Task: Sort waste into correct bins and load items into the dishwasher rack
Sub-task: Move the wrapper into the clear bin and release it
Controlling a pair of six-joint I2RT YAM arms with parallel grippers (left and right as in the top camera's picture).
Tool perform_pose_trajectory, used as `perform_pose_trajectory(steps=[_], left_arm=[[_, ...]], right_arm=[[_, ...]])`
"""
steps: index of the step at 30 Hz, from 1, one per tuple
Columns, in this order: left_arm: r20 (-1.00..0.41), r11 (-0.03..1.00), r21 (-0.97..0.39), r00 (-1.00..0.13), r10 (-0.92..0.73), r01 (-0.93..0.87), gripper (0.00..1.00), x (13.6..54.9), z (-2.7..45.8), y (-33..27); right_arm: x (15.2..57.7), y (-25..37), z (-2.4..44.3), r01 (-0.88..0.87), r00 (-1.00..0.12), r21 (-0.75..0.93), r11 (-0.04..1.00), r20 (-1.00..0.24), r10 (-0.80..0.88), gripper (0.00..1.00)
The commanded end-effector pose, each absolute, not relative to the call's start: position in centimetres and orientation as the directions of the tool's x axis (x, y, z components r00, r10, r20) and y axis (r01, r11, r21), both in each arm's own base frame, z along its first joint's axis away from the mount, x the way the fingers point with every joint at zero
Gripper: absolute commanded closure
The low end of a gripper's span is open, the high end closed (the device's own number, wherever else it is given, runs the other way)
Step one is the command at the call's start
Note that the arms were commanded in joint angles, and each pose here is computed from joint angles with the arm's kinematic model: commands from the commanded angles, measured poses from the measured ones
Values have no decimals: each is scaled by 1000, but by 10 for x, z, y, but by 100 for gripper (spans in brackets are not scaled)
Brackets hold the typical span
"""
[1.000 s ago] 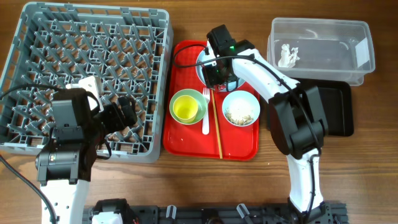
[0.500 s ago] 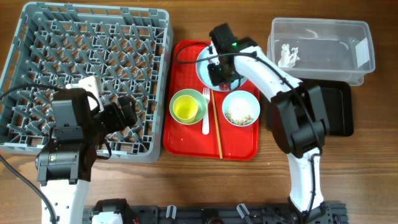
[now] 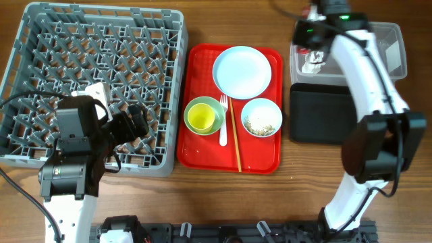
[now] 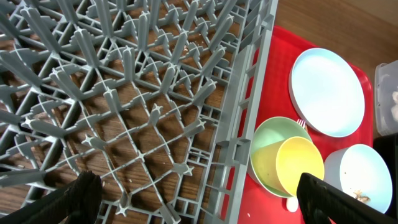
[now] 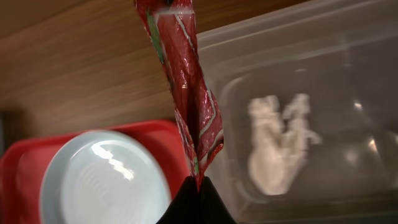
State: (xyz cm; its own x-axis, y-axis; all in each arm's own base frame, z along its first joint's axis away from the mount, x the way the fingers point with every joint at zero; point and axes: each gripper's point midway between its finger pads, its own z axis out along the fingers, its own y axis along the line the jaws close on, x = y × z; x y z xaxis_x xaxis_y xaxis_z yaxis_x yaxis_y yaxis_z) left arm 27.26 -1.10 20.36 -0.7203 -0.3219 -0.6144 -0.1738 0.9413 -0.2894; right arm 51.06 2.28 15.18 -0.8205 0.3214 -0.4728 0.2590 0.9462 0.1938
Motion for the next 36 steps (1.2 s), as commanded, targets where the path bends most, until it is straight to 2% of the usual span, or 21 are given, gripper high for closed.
perform_pose_trajectory(steps=[1,7,21,27,28,29,30,31,32,33,36], left_arm=[[-629,937,-310,-704,-330,-163,0,274,214,-14],[-629,937,-310,-704,-330,-162,0,274,214,-14],[-629,937,-310,-704,-330,-162,0,274,214,-14],[-629,937,-310,-704,-330,-162,0,274,214,-14],[-629,937,-310,-704,-330,-162,0,274,214,-14],[-629,937,-310,-704,-330,-162,0,274,214,-14],[-629,937,-310,-704,-330,-162,0,274,214,-14],[-629,937,-310,-704,-330,-162,0,274,214,-14],[-629,937,-310,-704,-330,-162,0,274,214,-14],[-629,937,-310,-704,-330,-162,0,274,214,-14],[-629,937,-310,-704,-330,-162,0,274,214,-14]], right_arm=[[514,-7,151,362,-778,237,902,-457,432,95],[515,-32,152,396,-755,248,884,-461,467,96],[514,-32,151,398,-755,248,883,-459,469,96],[511,-32,133,407,-760,244,880,-444,474,95],[510,-32,129,407,-761,244,880,-442,475,91],[511,-32,127,406,-760,245,880,-444,474,79],[513,-32,126,403,-756,248,881,-452,473,63],[514,-32,127,397,-754,248,884,-460,468,34],[517,-33,129,391,-751,250,886,-469,464,20],[517,-32,132,384,-751,252,888,-475,459,13],[519,-20,146,279,-782,273,920,-492,383,10]])
